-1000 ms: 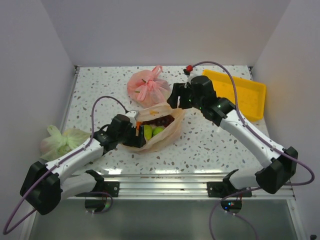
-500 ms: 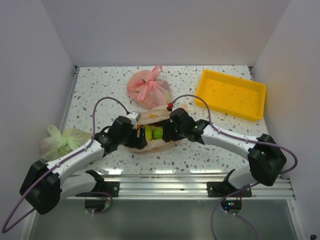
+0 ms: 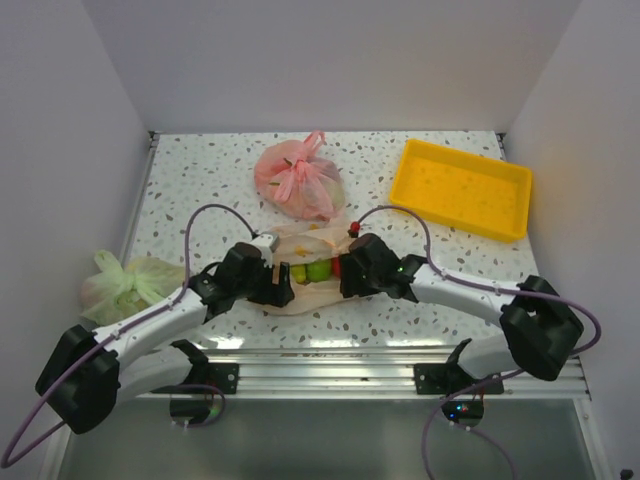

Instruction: Untie the knot of the plastic bag and take out the fruit

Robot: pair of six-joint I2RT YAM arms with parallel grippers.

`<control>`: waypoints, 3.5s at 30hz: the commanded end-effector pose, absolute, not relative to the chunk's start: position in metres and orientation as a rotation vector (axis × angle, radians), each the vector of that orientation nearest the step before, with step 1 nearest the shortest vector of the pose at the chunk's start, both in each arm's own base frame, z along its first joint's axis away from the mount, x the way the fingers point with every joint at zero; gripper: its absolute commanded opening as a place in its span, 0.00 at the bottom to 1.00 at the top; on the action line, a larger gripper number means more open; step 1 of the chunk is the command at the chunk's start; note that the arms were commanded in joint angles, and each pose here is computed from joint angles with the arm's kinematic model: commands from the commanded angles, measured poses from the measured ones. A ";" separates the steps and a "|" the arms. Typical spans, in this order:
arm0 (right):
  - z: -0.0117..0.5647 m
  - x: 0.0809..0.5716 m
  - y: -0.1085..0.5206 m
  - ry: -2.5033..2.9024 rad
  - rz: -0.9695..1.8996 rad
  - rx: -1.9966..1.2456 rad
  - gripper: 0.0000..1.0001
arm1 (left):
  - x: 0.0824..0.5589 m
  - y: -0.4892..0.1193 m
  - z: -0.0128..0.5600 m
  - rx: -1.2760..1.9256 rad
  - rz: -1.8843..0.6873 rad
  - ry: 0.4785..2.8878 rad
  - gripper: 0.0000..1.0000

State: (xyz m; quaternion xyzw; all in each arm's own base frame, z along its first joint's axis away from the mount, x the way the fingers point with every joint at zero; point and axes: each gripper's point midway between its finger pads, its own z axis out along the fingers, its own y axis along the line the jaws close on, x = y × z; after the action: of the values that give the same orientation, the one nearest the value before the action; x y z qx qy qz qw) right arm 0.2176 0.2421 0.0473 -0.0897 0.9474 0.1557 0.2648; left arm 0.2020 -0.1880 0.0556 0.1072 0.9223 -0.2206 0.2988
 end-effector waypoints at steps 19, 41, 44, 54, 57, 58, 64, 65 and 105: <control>0.106 0.283 0.276 2.361 0.314 -0.460 0.65 | 0.219 -0.204 0.095 0.289 -0.652 2.320 0.86; 0.070 0.308 0.286 2.388 0.434 -0.287 0.72 | 0.223 -0.217 0.091 0.323 -0.693 2.331 0.87; 0.084 0.309 0.287 2.349 0.446 -0.305 0.61 | 0.225 -0.216 0.091 0.320 -0.678 2.328 0.87; 0.150 0.292 0.297 2.226 0.611 -0.448 0.24 | 0.238 -0.209 0.098 0.293 -0.593 2.313 0.87; 0.167 0.277 0.307 2.202 0.712 -0.560 0.24 | 0.242 -0.210 0.103 0.283 -0.587 2.297 0.87; 0.175 0.268 0.315 2.189 0.787 -0.606 0.24 | 0.243 -0.210 0.103 0.283 -0.585 2.297 0.87; 0.243 0.237 0.334 2.044 1.026 -0.797 0.19 | 0.252 -0.214 0.116 0.284 -0.587 2.265 0.87; 0.248 0.234 0.331 2.041 1.024 -0.827 0.19 | 0.253 -0.215 0.119 0.285 -0.586 2.260 0.87; 0.135 0.559 0.047 2.222 0.283 0.368 0.99 | 0.242 -0.155 0.172 -0.080 -0.441 2.170 1.00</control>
State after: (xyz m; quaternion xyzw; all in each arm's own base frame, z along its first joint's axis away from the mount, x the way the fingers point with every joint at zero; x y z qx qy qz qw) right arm 0.5435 0.0392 0.0706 0.1647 0.9152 0.0846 0.3580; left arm 0.2368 -0.1648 0.1713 0.0029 0.8792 -0.1965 0.4340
